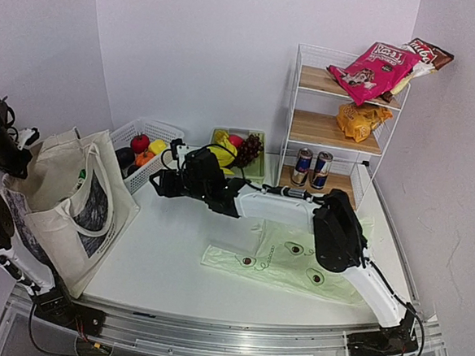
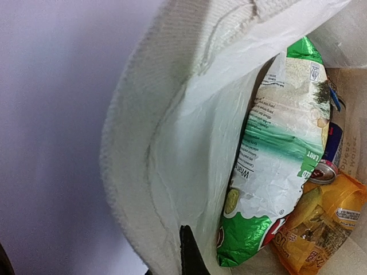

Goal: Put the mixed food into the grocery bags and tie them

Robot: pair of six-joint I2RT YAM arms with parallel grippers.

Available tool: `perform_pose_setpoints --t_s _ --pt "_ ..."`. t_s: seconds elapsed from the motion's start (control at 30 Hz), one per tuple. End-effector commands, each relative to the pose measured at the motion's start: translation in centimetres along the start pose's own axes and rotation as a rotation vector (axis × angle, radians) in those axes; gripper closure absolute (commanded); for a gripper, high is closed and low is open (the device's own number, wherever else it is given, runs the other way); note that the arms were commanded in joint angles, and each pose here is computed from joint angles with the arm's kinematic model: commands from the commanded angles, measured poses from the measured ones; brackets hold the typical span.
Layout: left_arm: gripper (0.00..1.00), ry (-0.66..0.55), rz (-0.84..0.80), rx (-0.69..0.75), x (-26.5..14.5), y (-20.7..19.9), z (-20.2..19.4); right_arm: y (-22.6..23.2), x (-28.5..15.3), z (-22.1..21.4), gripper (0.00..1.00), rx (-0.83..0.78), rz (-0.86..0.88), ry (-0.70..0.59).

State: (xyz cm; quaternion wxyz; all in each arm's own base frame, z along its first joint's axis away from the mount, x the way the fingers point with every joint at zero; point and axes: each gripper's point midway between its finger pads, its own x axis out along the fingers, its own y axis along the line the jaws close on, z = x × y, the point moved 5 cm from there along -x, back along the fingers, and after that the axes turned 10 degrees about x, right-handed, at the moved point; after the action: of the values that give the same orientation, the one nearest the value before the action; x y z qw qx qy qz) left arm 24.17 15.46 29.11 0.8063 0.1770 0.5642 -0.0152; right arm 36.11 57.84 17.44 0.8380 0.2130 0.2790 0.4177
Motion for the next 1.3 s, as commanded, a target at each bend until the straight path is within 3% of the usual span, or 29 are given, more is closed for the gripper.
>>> perform_pose_setpoints --t_s 0.0,0.03,0.1,0.13,0.23,0.33,0.5,0.67,0.8,1.0,1.1,1.2,1.27 --pt "1.00 -0.115 0.167 -0.056 -2.5 2.8 1.0 4.4 -4.9 6.5 0.37 -0.095 0.064 -0.127" --pt "0.94 -0.114 0.174 -0.049 -2.6 3.0 1.1 4.8 -5.5 6.8 0.36 -0.112 0.067 -0.128" --pt "0.63 -0.126 0.195 -0.041 -3.3 3.3 1.3 4.4 -6.4 6.5 0.36 -0.135 0.049 -0.112" --pt "0.53 -0.140 0.215 -0.036 -3.8 3.5 1.5 4.5 -7.0 6.7 0.35 -0.150 0.045 -0.113" --pt "0.39 -0.190 0.275 -0.018 -5.8 4.3 2.4 4.3 -8.8 6.8 0.34 -0.178 0.023 -0.103" --pt "0.36 -0.250 0.321 0.019 -7.9 4.6 3.6 3.7 -10.1 6.4 0.34 -0.198 0.006 -0.081" --pt "0.32 -0.393 0.267 0.228 -10.4 -1.6 8.6 3.4 -12.1 5.9 0.33 -0.229 0.006 -0.037" --pt "0.32 -0.562 0.090 0.267 -12.2 -6.9 14.4 2.0 -13.2 5.2 0.33 -0.224 -0.024 0.006" --pt "0.31 -0.614 0.064 0.395 -12.5 -14.6 20.1 0.8 -14.1 4.7 0.33 -0.219 -0.052 0.046" --pt "0.28 -0.801 0.042 0.606 -15.7 -25.3 26.5 -1.8 -15.8 3.7 0.33 -0.201 -0.145 0.083" --pt "0.26 -0.728 -0.014 0.737 -11.9 -31.6 26.6 -3.3 -16.7 3.1 0.33 -0.203 -0.214 0.085" --pt "0.21 -0.622 -0.044 0.648 -5.9 -32.8 27.0 -4.5 -18.1 2.7 0.33 -0.210 -0.279 0.077" --pt "0.18 -0.602 -0.050 0.525 -3.1 -31.1 28.2 -4.9 -19.1 2.6 0.33 -0.218 -0.314 0.072"
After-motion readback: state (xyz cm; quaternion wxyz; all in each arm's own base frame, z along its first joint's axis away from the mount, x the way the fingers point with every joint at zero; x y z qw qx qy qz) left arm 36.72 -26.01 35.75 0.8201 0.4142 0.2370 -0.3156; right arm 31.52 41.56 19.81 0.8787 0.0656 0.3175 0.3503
